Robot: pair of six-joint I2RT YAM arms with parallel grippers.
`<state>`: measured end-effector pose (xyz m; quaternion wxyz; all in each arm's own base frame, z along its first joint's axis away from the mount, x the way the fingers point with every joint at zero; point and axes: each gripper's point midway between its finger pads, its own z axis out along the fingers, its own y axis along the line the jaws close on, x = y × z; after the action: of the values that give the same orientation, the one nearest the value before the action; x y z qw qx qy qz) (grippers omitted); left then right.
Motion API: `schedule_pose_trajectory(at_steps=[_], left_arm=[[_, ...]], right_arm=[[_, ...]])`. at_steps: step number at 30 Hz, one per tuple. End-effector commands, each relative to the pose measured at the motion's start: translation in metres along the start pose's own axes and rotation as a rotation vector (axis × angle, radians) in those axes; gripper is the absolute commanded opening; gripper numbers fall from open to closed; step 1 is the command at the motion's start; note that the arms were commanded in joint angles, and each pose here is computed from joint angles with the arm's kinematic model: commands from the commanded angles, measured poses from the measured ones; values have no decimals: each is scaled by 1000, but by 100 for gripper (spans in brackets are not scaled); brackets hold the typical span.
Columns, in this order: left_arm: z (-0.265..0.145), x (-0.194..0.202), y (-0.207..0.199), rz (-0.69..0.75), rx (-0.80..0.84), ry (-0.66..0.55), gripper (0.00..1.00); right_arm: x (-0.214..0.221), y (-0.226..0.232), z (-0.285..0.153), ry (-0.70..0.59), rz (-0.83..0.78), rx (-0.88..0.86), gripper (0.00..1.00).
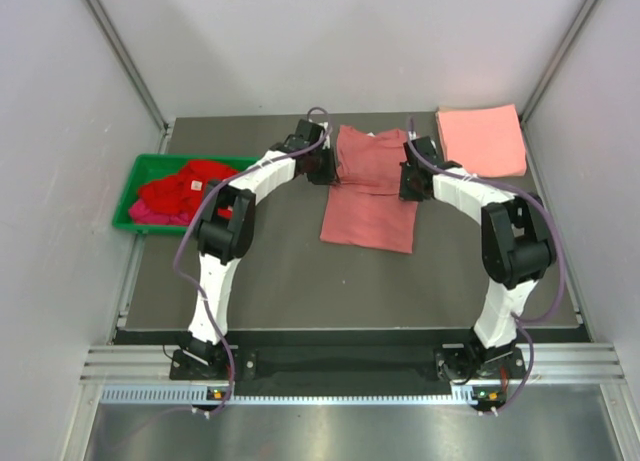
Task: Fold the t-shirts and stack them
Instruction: Fold the tshirt
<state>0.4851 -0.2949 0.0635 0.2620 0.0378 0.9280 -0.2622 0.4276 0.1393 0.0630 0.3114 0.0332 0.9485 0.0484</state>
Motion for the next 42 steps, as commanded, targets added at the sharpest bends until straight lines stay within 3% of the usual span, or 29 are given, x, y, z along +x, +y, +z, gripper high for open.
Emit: schedule_pose_trajectory(at_steps=[1, 14, 23, 28, 32, 36, 40, 42], left_arm=[[2, -31, -2, 50, -14, -85, 22], [22, -70, 8, 89, -58, -187, 24], [-32, -113, 0, 89, -99, -293, 26], [-45, -71, -24, 69, 48, -203, 26], [-53, -30, -52, 60, 156, -123, 25], [-51, 27, -45, 79, 66, 1, 26], [-71, 46, -39, 51, 37, 18, 29], [-75, 61, -25, 45, -19, 57, 35]], right_arm=[[-24, 1, 4, -79, 4, 31, 1], [-67, -29, 22, -140, 67, 76, 2], [-86, -24, 0, -173, 103, 34, 2], [-73, -16, -28, -148, 125, 5, 5], [-40, 8, -44, -71, 118, -123, 7], [10, 13, -56, 34, 85, -162, 13], [45, 3, -72, 55, 71, -185, 25], [55, 4, -72, 75, 51, -219, 30]])
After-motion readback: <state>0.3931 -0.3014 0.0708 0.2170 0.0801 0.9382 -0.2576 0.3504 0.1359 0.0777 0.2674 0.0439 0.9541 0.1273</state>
